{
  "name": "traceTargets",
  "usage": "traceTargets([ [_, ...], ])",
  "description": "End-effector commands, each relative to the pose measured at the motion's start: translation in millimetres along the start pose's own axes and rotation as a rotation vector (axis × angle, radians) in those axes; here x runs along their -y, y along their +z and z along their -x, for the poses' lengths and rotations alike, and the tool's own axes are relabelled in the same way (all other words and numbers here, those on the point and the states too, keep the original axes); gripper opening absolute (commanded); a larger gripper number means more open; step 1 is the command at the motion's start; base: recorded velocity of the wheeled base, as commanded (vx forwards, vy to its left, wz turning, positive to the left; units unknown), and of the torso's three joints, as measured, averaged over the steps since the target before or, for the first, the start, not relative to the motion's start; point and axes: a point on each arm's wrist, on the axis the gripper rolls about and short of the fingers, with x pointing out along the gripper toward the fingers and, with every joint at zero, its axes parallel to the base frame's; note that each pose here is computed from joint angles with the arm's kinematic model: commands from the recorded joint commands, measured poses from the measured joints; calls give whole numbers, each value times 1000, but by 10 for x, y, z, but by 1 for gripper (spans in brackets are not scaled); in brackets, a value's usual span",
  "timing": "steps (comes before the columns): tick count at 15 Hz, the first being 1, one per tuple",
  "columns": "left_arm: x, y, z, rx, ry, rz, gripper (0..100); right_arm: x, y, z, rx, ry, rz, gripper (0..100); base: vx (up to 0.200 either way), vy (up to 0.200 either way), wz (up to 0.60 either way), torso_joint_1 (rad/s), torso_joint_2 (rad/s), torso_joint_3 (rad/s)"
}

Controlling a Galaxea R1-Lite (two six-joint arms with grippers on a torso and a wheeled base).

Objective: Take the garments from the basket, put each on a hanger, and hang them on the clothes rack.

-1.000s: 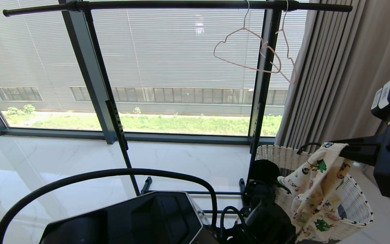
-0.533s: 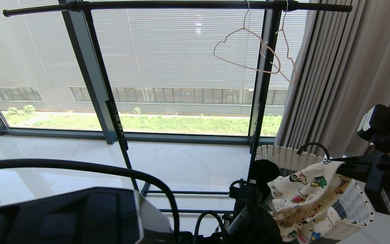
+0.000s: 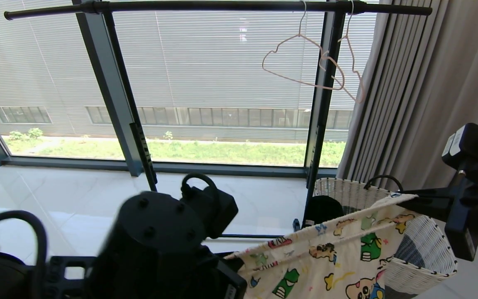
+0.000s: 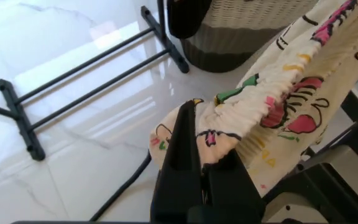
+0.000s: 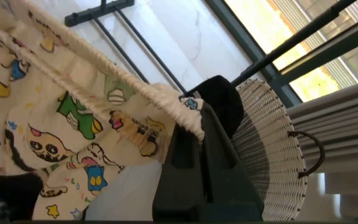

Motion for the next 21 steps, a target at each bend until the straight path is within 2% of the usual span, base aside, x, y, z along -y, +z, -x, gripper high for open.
traceTargets([
  [1, -238, 320, 632, 168, 30, 24, 0, 24, 67, 9, 24, 2, 1, 0, 0, 0, 0, 0, 0, 0],
  [3, -278, 467, 784, 202, 42, 32, 0, 73, 194, -21, 54, 3, 4, 0, 0, 0, 0, 0, 0, 0],
  [4, -318, 550, 872, 209, 60, 14, 0, 110, 288, -70, 67, -1, 5, 0, 0, 0, 0, 0, 0, 0],
  [6, -407, 676, 975, 230, 109, -67, 0, 176, 447, -134, 96, -12, 7, 0, 0, 0, 0, 0, 0, 0],
  [7, -431, 733, 1009, 251, 122, -82, 0, 203, 514, -153, 110, -18, 8, 0, 0, 0, 0, 0, 0, 0],
  [10, -436, 901, 1148, 323, 82, -80, 0, 298, 747, -182, 164, -41, 10, 0, 0, 0, 0, 0, 0, 0],
  [11, -435, 926, 1194, 336, 72, -81, 0, 307, 769, -182, 167, -44, 12, 0, 0, 0, 0, 0, 0, 0],
  [14, -432, 958, 1245, 352, 64, -81, 0, 293, 750, -96, 159, -40, 13, 0, 0, 0, 0, 0, 0, 0],
  [17, -428, 849, 1112, 338, 55, -123, 0, 51, 515, 309, 97, 64, 40, 0, 0, 0, 0, 0, 0, 0],
  [19, -416, 811, 962, 414, 44, -126, 0, -158, 364, 454, 77, 166, 88, 0, 0, 0, 0, 0, 0, 0],
  [20, -410, 790, 915, 435, 32, -147, 0, -224, 332, 467, 77, 196, 106, 0, 0, 0, 0, 0, 0, 0],
  [21, -408, 742, 896, 430, 17, -190, 0, -254, 329, 456, 70, 199, 116, 0, 0, 0, 0, 0, 0, 0],
])
